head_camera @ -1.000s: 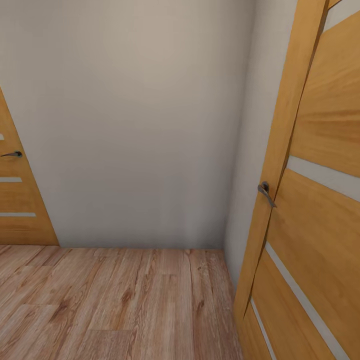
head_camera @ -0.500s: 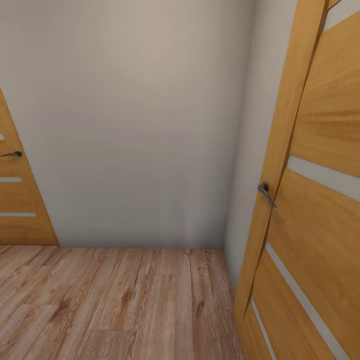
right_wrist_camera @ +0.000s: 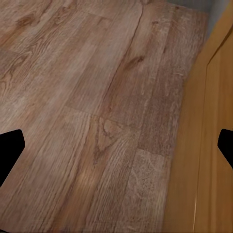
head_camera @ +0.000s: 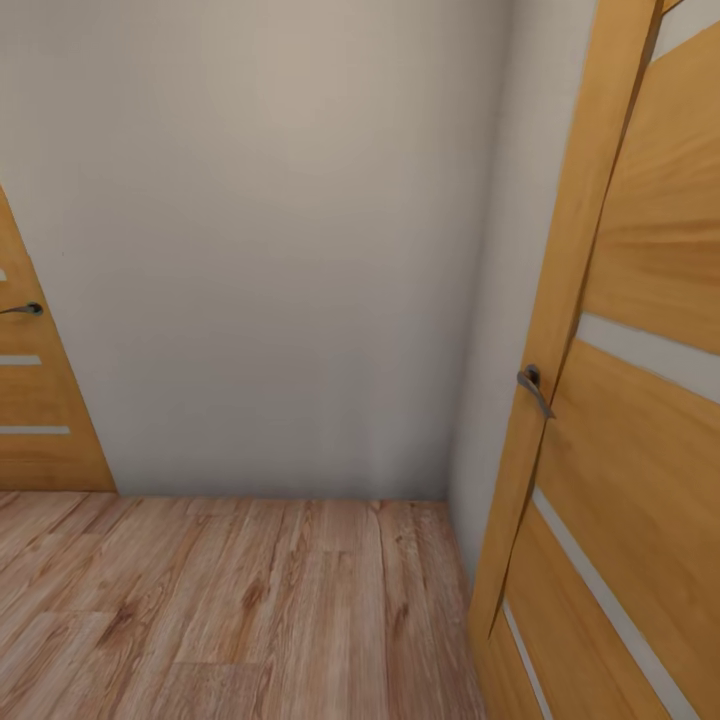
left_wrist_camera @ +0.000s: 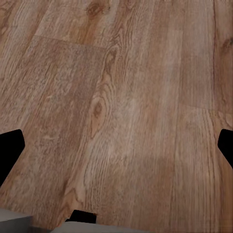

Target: Move the two storage containers from the living room to the garage. In the garage, place one container on the floor and stack the other container on top of it (either order is fine).

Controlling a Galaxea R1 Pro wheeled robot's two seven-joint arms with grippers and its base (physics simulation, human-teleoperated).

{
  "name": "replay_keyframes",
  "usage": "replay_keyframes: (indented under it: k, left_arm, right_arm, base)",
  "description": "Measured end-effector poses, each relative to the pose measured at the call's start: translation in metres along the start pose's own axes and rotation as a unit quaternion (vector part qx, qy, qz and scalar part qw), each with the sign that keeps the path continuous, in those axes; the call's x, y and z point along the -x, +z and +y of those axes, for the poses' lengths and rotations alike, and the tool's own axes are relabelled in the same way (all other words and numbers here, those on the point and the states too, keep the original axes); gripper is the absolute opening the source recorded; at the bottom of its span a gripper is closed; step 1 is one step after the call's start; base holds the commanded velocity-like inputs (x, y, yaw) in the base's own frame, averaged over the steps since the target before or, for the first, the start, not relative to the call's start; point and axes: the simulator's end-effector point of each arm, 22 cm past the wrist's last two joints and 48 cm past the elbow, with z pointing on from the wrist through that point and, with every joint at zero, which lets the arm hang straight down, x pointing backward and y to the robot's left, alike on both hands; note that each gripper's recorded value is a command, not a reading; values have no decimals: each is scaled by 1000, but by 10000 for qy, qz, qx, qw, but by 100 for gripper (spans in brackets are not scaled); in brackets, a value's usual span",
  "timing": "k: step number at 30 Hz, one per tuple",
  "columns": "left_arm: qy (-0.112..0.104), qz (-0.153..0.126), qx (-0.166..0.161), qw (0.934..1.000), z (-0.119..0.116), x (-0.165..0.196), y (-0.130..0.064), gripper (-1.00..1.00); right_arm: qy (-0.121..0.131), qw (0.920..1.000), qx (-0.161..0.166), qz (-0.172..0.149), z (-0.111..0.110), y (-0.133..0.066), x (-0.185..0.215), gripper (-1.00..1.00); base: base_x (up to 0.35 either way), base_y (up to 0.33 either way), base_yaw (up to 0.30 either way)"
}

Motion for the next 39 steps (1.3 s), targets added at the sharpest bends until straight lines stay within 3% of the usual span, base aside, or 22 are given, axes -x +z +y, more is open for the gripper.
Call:
replay_keyframes:
  k: [39]
  left_arm:
    - [-3,2,-2,10000,-1,0,0,100]
  right_arm:
    - [0,10000,0,1,0,0,0,100]
  base:
    - [30,0,0]
